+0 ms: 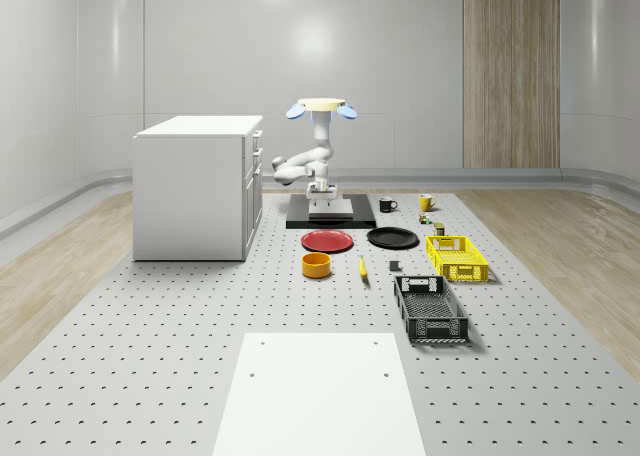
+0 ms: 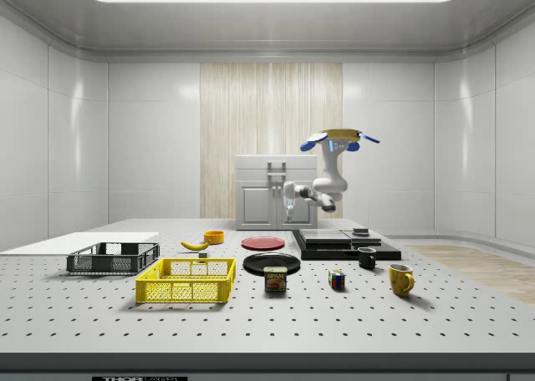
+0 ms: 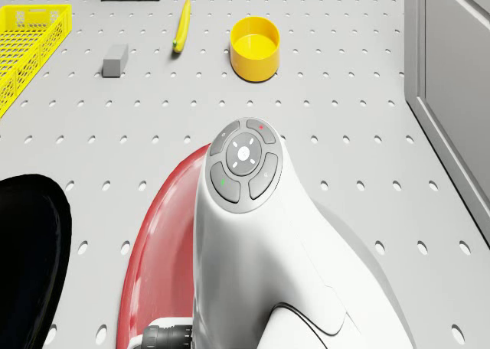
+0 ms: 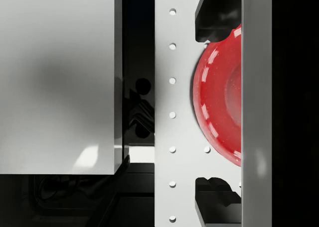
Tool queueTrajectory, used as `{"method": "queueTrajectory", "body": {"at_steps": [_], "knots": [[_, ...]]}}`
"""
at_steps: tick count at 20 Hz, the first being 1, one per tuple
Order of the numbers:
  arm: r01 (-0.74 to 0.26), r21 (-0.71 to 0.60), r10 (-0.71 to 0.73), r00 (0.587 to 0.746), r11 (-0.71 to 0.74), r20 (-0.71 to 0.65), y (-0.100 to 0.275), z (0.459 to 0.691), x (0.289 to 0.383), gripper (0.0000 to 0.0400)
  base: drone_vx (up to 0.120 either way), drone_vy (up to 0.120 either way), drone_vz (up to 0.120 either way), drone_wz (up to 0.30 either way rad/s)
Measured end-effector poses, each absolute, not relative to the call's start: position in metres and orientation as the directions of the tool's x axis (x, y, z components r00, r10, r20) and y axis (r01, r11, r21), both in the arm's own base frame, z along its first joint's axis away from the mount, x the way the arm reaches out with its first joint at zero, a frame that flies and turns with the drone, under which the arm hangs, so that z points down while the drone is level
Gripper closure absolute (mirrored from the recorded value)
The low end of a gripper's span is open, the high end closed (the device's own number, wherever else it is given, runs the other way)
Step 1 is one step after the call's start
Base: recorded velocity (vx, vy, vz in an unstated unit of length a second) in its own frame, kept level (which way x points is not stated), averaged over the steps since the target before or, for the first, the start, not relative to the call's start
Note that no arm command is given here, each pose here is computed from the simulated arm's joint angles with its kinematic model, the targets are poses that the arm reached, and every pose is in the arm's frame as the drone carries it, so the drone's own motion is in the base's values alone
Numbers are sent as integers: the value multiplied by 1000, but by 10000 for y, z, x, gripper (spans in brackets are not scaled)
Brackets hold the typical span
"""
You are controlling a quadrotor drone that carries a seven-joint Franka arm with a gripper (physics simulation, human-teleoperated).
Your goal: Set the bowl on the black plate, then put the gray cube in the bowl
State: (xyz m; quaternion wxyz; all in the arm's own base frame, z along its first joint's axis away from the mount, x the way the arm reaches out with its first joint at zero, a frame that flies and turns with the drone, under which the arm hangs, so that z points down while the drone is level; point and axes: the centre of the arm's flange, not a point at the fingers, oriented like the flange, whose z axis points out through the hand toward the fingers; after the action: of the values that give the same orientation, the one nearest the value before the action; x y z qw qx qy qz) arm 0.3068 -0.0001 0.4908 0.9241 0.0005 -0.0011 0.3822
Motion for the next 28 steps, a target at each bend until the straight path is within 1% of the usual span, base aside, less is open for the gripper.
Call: {"method": "queueTrajectory", "body": {"at_steps": [9, 13, 14, 19, 28], "knots": [[-707, 0, 707, 708, 708, 2, -2, 4907, 3068, 0, 120, 0, -4, 0], [-707, 0, 707, 708, 708, 2, -1, 4907, 3068, 0, 120, 110, 0, 0], [-707, 0, 707, 708, 708, 2, -1, 4907, 3068, 0, 120, 0, 0, 0], [-707, 0, 707, 708, 708, 2, -1, 4907, 3068, 0, 120, 0, -104, 0], [-707, 0, 707, 708, 708, 2, -1, 4907, 3068, 0, 120, 0, 0, 0]]}}
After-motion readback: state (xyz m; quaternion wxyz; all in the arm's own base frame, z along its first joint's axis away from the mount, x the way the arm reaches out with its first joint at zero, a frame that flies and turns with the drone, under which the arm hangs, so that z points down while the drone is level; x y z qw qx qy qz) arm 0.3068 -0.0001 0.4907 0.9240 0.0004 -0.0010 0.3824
